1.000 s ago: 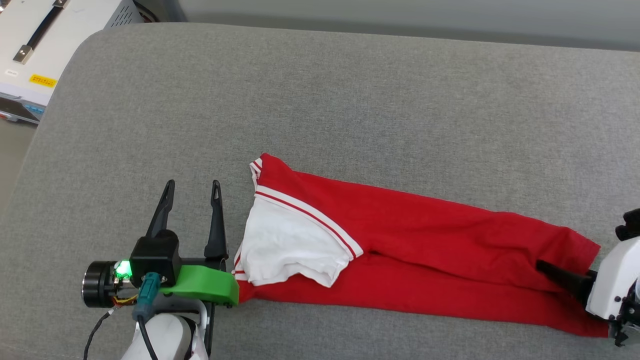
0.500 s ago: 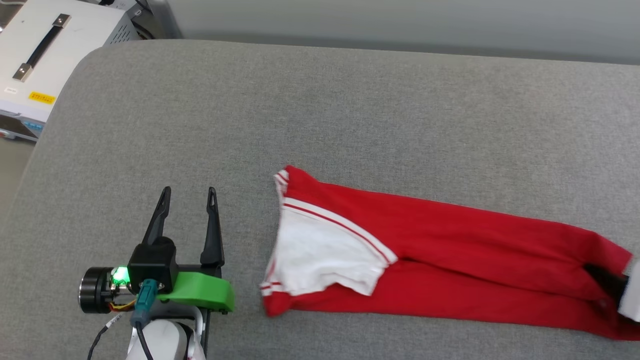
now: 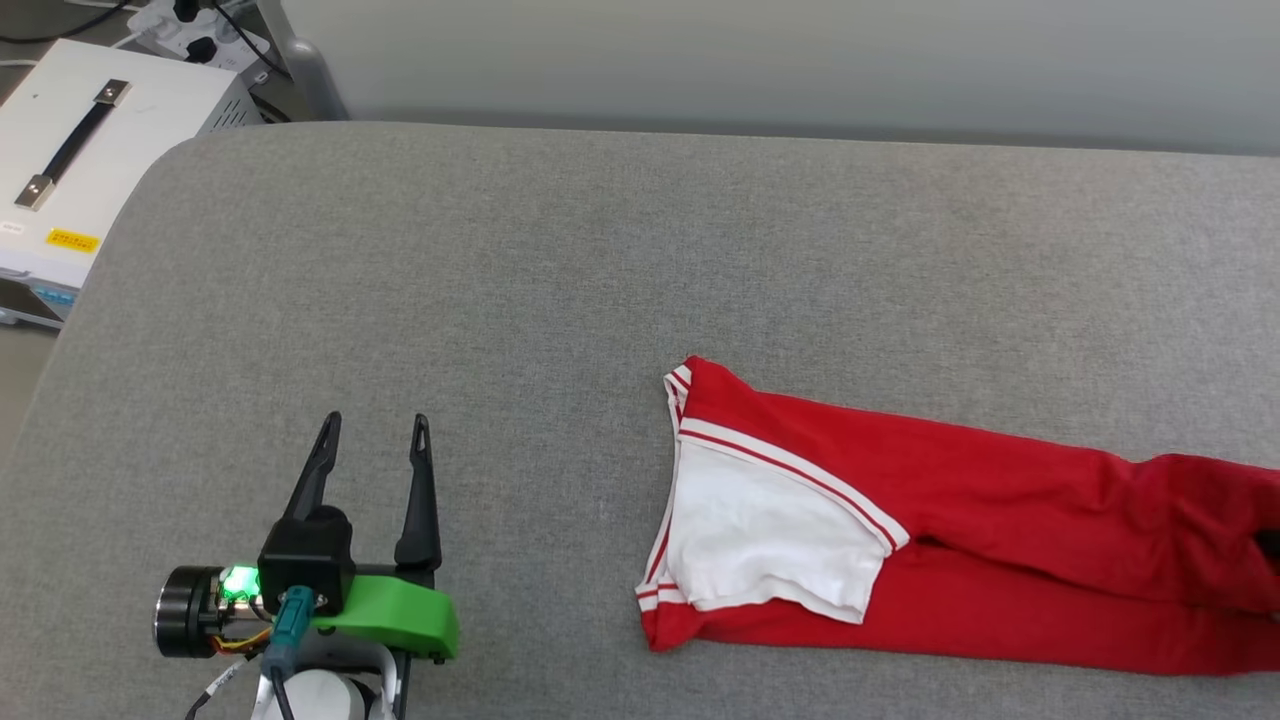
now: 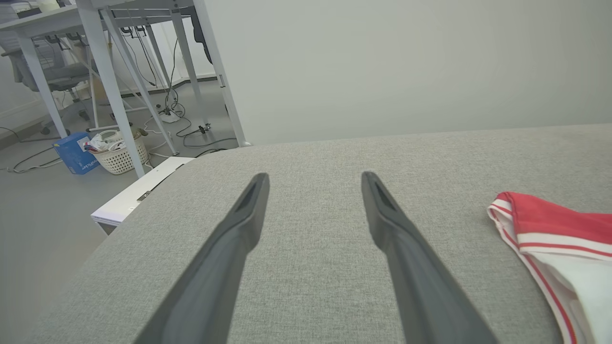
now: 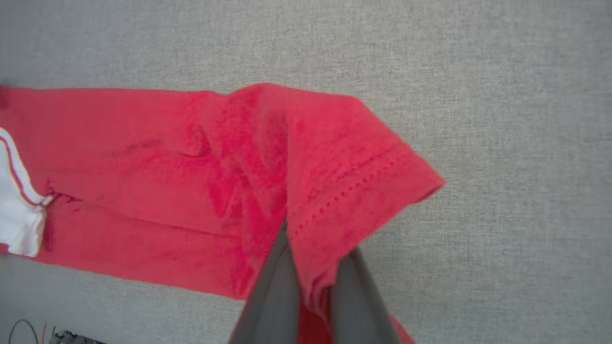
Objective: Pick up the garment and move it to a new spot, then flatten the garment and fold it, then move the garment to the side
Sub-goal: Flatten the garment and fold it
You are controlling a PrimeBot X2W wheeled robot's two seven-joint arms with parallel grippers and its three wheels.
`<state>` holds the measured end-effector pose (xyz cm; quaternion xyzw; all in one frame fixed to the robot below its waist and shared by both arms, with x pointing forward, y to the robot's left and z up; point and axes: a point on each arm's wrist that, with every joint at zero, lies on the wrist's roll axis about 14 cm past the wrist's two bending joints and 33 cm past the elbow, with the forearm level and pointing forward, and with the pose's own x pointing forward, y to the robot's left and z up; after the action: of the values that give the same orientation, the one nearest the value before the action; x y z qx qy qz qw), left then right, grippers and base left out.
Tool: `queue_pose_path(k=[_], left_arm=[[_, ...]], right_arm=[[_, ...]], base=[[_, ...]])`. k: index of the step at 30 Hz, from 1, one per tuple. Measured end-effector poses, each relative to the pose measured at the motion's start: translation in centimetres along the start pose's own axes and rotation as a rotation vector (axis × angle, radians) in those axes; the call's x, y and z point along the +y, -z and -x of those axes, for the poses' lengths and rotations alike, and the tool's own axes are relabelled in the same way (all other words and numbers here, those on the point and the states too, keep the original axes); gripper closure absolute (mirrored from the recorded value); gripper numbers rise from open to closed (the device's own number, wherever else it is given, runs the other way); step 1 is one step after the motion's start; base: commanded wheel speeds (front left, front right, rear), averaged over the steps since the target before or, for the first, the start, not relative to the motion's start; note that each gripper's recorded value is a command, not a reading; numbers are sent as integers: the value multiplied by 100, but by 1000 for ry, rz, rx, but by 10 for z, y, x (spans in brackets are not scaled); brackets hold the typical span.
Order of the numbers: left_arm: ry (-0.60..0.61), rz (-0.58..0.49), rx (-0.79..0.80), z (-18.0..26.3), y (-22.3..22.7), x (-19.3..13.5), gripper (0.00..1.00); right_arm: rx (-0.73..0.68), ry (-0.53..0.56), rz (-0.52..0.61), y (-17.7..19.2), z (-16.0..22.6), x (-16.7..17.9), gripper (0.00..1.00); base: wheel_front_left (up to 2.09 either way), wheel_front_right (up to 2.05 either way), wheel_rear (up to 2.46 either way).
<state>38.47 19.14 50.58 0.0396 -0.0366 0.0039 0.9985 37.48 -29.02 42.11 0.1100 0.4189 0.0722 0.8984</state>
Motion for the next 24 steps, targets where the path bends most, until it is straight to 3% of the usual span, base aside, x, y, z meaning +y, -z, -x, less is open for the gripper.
queue_pose_path(k=[12, 24], left_arm=[[11, -5, 8, 1, 3, -3, 0], [-2, -1, 38, -10, 15, 1, 0]], right_arm=[[32, -326, 242, -6, -10, 136, 100], [86, -530, 464, -12, -52, 248, 100]], base=[[0, 0, 0], [0, 0, 0]])
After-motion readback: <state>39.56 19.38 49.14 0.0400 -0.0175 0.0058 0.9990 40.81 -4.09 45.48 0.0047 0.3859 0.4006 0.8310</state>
